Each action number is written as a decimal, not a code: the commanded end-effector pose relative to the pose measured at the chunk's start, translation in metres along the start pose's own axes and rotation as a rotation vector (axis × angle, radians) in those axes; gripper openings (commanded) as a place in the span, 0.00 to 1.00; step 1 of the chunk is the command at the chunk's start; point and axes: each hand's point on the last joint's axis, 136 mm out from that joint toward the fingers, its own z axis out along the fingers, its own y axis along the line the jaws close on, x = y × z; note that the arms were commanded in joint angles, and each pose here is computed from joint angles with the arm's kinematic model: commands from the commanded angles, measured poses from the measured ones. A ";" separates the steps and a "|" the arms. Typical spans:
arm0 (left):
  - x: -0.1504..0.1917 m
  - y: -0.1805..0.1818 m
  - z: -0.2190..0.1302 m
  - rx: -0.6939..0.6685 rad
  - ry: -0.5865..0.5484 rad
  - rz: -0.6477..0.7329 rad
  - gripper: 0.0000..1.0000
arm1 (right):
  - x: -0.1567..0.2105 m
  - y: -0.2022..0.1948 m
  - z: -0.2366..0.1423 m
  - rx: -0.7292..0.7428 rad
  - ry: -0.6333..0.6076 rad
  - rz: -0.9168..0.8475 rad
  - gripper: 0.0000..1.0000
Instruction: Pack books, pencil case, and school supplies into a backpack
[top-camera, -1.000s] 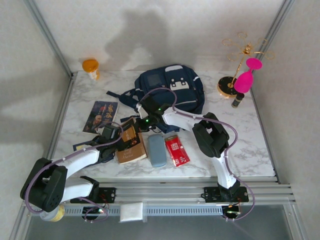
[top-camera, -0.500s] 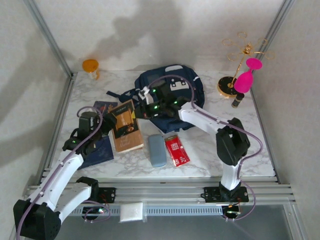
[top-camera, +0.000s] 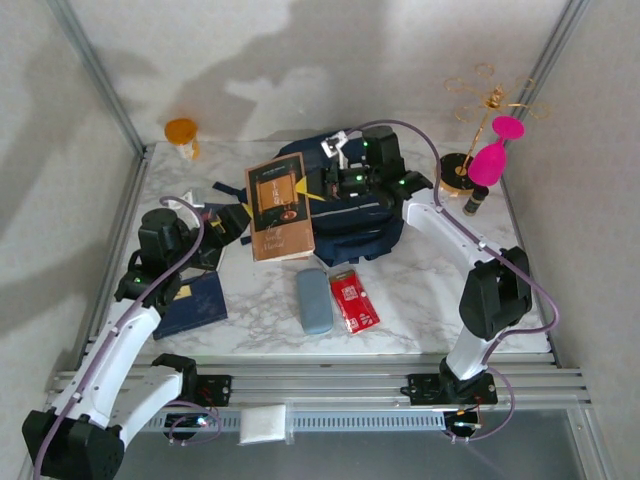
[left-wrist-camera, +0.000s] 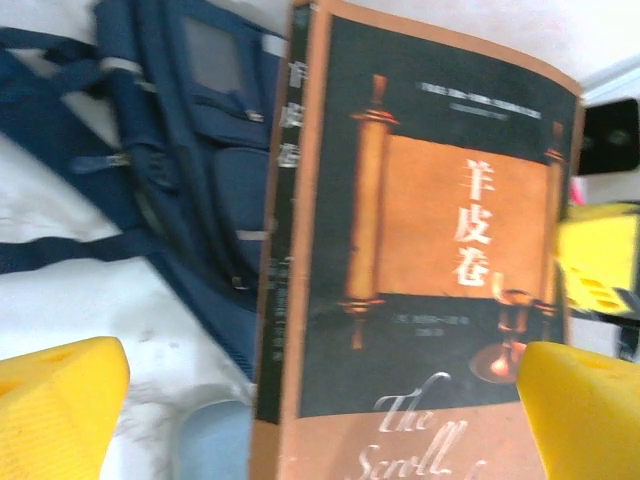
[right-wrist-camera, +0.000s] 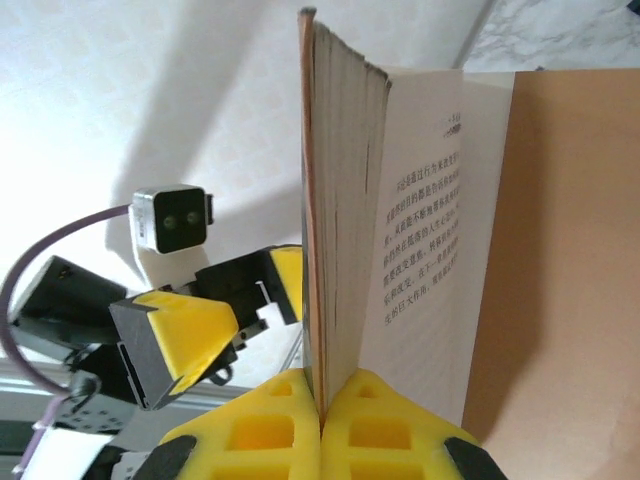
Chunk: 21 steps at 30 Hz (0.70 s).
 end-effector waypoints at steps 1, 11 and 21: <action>0.009 -0.046 0.002 0.239 0.053 0.024 0.99 | 0.001 0.053 -0.013 -0.147 0.020 -0.083 0.00; 0.029 -0.064 0.018 0.342 0.104 -0.015 0.90 | -0.002 0.066 -0.016 -0.208 0.017 -0.078 0.00; 0.026 -0.105 0.009 0.462 0.073 0.025 0.37 | -0.005 0.021 -0.018 -0.096 -0.001 -0.037 0.00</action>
